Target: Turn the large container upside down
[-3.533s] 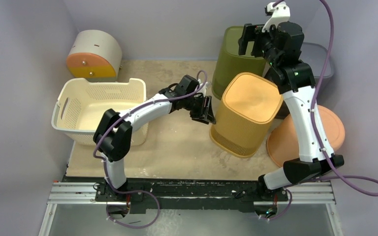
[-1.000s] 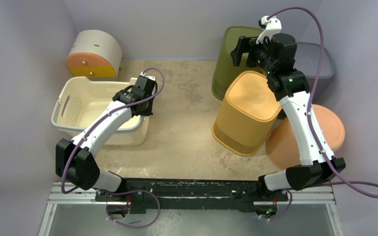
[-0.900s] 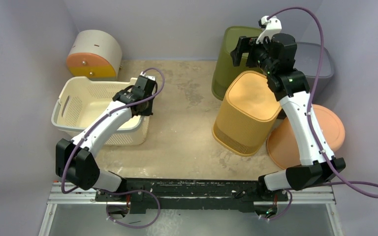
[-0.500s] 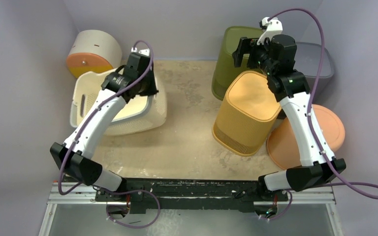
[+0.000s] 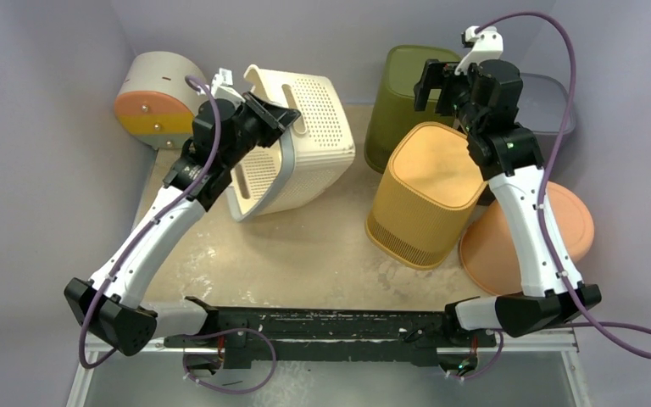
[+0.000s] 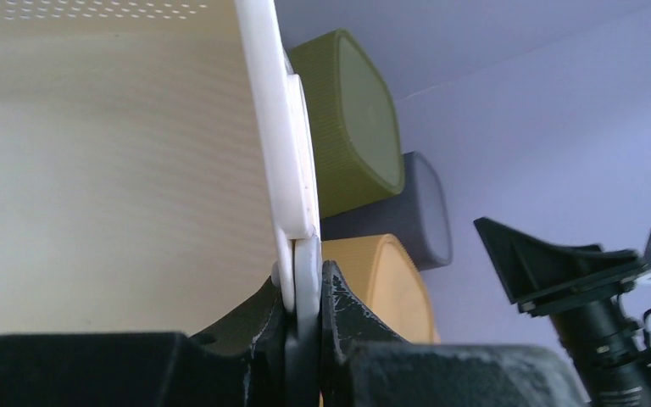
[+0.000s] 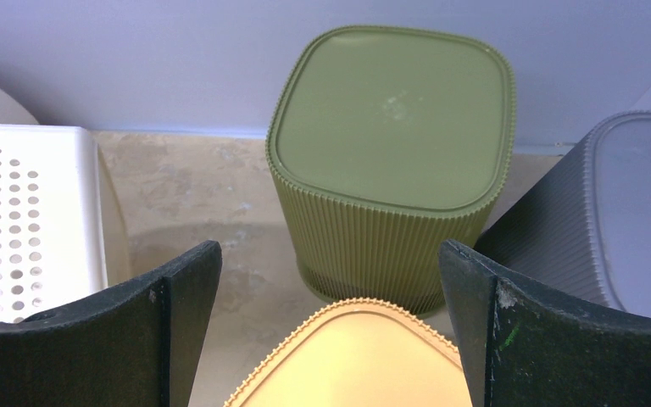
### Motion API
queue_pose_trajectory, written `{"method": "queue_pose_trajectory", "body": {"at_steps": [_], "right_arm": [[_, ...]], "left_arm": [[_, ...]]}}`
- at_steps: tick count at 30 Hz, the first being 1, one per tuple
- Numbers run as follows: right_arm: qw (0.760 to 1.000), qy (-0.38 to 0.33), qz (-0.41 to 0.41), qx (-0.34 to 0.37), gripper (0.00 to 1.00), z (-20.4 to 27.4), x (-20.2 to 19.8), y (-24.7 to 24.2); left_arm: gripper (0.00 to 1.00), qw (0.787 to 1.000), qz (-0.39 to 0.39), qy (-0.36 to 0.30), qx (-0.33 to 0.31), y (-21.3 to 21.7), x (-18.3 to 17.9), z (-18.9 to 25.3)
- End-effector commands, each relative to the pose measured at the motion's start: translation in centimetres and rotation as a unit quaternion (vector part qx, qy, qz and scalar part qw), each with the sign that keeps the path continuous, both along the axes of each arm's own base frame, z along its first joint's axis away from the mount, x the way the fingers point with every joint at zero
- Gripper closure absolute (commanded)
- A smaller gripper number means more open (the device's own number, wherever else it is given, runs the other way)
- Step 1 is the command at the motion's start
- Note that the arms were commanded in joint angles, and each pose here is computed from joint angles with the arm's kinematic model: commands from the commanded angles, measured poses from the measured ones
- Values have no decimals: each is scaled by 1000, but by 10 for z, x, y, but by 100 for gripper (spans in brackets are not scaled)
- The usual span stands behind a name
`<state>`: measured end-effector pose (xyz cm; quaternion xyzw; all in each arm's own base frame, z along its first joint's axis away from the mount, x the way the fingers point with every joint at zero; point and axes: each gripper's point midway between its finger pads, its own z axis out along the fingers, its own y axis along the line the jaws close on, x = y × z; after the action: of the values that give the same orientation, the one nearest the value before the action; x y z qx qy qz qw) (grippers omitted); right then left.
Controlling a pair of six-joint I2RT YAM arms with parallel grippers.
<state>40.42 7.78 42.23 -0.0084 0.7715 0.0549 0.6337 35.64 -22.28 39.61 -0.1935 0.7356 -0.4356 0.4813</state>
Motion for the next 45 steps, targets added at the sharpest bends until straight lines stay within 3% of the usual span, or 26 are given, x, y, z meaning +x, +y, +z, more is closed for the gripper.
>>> {"method": "queue_pose_trajectory", "body": {"at_steps": [1, 8, 12, 17, 29, 31, 37, 45], "right_arm": [[998, -53, -28, -6, 0, 42, -11, -17], [998, -54, -31, -10, 0, 44, -14, -19], [998, -56, -37, -14, 0, 48, -14, -21], [998, -57, -36, -14, 0, 48, -14, -21], [998, -54, -35, -19, 0, 44, -11, -20], [998, -52, -33, -19, 0, 43, -10, -20], [998, -48, -28, -18, 0, 39, -6, -17], [999, -43, -24, -20, 0, 32, -1, -15]], "left_arm": [[100, 964, 2, -164, -211, 6, -12, 120], [100, 915, 24, -231, -331, 28, -16, 151], [100, 890, 36, -212, -403, 38, -1, 125], [100, 837, 26, -203, -508, 57, 7, 90], [100, 738, -12, -271, -618, 107, -2, 53], [100, 741, -22, -278, -611, 107, -2, 56], [100, 777, -29, -268, -570, 113, 4, 35], [100, 852, -14, -196, -486, 115, -5, -45]]}}
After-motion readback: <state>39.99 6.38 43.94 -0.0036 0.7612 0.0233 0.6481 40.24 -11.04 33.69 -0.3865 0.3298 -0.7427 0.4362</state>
